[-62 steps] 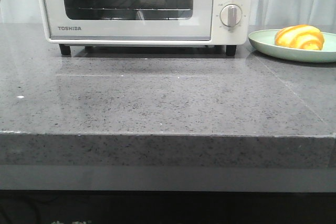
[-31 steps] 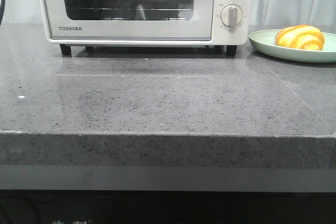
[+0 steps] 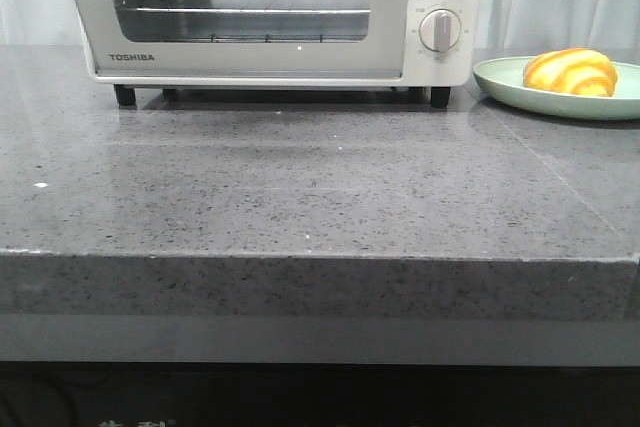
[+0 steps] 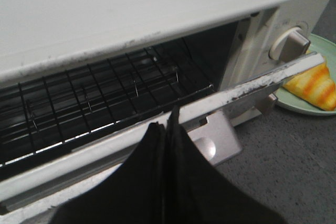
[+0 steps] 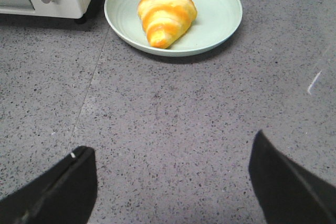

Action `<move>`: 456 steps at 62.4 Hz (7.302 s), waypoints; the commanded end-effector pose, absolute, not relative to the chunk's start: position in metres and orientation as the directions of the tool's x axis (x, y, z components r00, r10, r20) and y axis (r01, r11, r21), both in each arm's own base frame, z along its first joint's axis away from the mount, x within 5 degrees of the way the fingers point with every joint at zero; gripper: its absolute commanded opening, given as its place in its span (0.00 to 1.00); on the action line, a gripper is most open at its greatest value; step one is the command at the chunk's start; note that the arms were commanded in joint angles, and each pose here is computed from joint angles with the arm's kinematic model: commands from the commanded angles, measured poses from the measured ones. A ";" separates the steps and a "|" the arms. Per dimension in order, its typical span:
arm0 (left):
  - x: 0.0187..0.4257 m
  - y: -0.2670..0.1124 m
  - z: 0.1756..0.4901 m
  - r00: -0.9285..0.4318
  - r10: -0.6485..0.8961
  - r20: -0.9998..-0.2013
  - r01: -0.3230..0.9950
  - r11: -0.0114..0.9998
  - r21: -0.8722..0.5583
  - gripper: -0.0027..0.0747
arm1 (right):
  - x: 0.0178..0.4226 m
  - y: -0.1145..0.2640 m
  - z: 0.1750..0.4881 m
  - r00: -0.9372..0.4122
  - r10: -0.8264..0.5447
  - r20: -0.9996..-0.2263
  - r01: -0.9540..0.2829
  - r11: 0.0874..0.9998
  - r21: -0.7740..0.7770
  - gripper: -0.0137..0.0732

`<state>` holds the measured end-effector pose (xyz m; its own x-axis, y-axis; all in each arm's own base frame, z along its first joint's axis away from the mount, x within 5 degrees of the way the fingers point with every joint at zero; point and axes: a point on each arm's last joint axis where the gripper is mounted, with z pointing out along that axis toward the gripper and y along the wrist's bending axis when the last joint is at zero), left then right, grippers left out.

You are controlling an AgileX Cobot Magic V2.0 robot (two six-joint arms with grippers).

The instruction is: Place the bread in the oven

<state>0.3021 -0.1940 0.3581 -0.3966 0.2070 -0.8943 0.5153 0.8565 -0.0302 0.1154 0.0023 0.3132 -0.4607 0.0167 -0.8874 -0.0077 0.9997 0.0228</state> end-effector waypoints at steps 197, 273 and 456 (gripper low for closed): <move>0.110 -0.062 0.362 -0.302 0.095 -0.949 0.469 0.881 -0.061 0.01 | 0.391 0.004 0.336 -0.743 0.115 -0.659 0.039 0.991 0.128 0.34; 0.110 -0.062 0.362 -0.302 0.095 -0.949 0.469 0.881 -0.061 0.01 | 0.188 0.095 0.378 -0.657 -0.020 -0.753 -0.362 0.885 0.293 0.34; 0.110 -0.062 0.362 -0.302 0.095 -0.949 0.469 0.881 -0.061 0.01 | 0.327 0.221 0.401 -0.561 -0.290 -0.776 -0.391 0.919 -0.061 0.84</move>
<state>0.1091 -0.0614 0.3455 -0.3878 0.1499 -0.9095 0.4638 0.8844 -0.0520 0.3485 0.2432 0.3582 -0.6726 -0.3175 -0.6684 -0.3889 0.9202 -0.0458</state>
